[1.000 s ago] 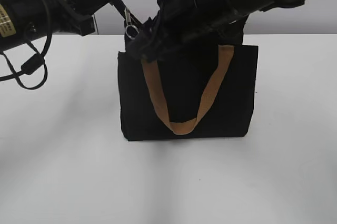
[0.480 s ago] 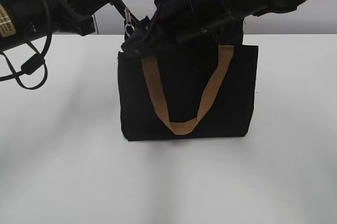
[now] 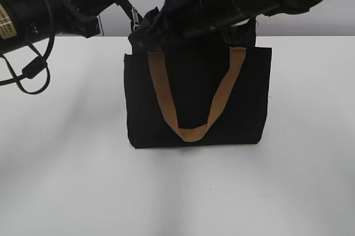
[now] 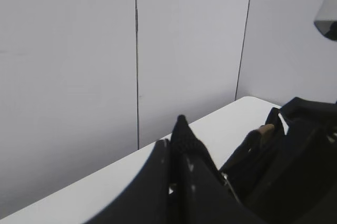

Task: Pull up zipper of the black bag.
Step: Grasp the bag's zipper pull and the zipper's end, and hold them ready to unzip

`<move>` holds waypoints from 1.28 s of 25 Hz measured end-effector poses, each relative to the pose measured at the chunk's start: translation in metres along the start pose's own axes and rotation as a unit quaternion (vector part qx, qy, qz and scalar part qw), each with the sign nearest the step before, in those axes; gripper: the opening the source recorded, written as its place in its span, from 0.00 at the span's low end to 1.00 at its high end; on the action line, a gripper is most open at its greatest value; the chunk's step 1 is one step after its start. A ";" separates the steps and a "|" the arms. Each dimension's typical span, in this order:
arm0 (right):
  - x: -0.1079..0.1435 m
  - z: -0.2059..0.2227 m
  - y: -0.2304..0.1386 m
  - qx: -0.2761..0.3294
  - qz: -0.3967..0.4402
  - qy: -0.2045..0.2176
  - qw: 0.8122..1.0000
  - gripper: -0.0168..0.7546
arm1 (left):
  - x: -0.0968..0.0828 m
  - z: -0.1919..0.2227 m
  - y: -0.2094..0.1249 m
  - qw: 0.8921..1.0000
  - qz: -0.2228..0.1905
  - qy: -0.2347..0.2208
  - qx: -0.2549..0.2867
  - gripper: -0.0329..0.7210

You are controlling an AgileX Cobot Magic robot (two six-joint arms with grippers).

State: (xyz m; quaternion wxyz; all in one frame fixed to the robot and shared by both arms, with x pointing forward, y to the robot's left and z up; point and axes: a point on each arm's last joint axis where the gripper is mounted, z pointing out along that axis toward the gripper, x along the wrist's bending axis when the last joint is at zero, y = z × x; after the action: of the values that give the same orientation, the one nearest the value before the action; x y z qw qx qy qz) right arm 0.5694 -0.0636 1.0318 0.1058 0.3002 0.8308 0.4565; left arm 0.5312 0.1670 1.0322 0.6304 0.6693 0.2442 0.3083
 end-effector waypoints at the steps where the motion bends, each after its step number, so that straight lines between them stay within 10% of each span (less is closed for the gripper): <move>1: -0.001 0.000 0.000 -0.002 0.003 -0.003 1.000 0.34 | 0.000 0.000 0.000 1.000 0.000 0.000 0.000 0.04; 7: -0.003 0.001 0.001 -0.009 0.009 -0.014 1.000 0.31 | 0.000 0.000 0.000 1.000 0.000 0.000 0.000 0.04; 13: -0.003 0.001 0.001 -0.011 0.009 -0.018 1.000 0.02 | 0.000 0.000 0.000 1.000 0.000 0.000 0.000 0.04; 32: 0.001 -0.018 0.011 -0.020 0.055 0.009 0.998 0.02 | 0.011 -0.005 -0.027 0.986 -0.003 0.062 0.153 0.04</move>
State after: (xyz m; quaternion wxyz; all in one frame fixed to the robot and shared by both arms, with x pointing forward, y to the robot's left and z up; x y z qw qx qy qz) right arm 0.5648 -0.0715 1.0510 0.0788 0.3389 0.8049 0.4808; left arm 0.5369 0.1808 1.0063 0.5048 0.7367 0.3292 0.3066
